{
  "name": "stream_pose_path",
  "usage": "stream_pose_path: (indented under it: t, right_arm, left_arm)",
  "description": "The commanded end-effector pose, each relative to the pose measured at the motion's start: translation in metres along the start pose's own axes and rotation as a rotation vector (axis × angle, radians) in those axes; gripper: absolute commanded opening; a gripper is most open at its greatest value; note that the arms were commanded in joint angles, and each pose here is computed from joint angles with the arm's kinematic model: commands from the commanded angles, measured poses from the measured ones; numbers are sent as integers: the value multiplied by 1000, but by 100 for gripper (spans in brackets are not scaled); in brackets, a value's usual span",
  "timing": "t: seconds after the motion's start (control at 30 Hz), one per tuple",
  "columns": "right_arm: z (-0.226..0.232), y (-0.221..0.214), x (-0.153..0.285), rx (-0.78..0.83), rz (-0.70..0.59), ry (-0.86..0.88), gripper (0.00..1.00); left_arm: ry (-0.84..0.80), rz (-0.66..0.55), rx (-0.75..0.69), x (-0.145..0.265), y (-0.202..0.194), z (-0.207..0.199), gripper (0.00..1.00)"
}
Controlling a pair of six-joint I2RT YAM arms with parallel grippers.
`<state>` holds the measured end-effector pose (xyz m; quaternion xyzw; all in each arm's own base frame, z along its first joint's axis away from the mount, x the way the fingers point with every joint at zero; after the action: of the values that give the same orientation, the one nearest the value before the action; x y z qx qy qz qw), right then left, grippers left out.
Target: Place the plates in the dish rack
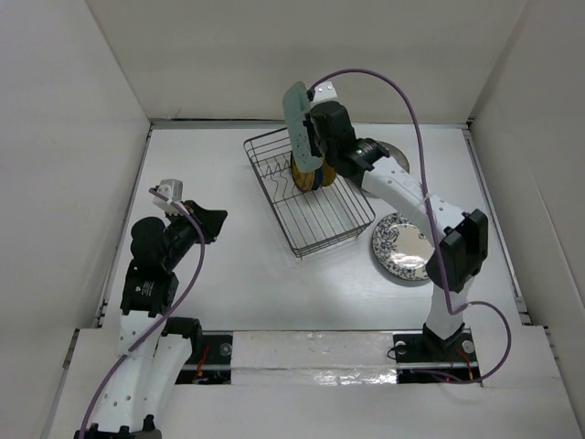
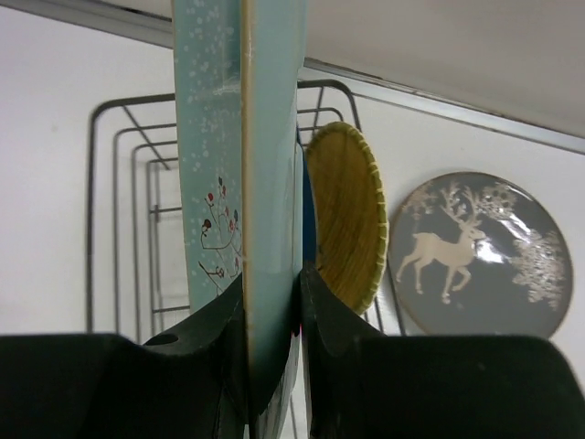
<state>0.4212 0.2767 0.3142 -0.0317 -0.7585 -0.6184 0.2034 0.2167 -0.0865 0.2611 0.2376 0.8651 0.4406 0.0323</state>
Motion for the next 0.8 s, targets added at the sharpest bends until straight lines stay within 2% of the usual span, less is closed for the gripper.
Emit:
stream_pose_path:
  t: [0.0, 0.13, 0.27, 0.77]
  right_arm:
    - [2, 25, 1, 78, -50, -82, 0]
    - [4, 20, -10, 149, -7, -128, 0]
    - [4, 14, -17, 174, 19, -149, 0]
    - [16, -19, -41, 193, 97, -155, 0]
  left_arm:
    - [8, -70, -67, 9, 19, -9, 7]
    - [10, -71, -73, 10, 20, -9, 20]
    - [21, -80, -78, 11, 22, -9, 25]
    - [25, -67, -70, 8, 20, -7, 27]
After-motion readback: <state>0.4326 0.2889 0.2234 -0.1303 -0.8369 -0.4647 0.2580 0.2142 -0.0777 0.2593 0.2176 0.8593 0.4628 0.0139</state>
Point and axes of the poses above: each gripper's point midway between its finger pads, its own x axis back along the fingers, its own z axis along the line the jaws close on, y = z × x, the point moved 4 cm from there along x, back along the fingers, and after that the axes turned 7 degrees about x, right-handed, at the moved point
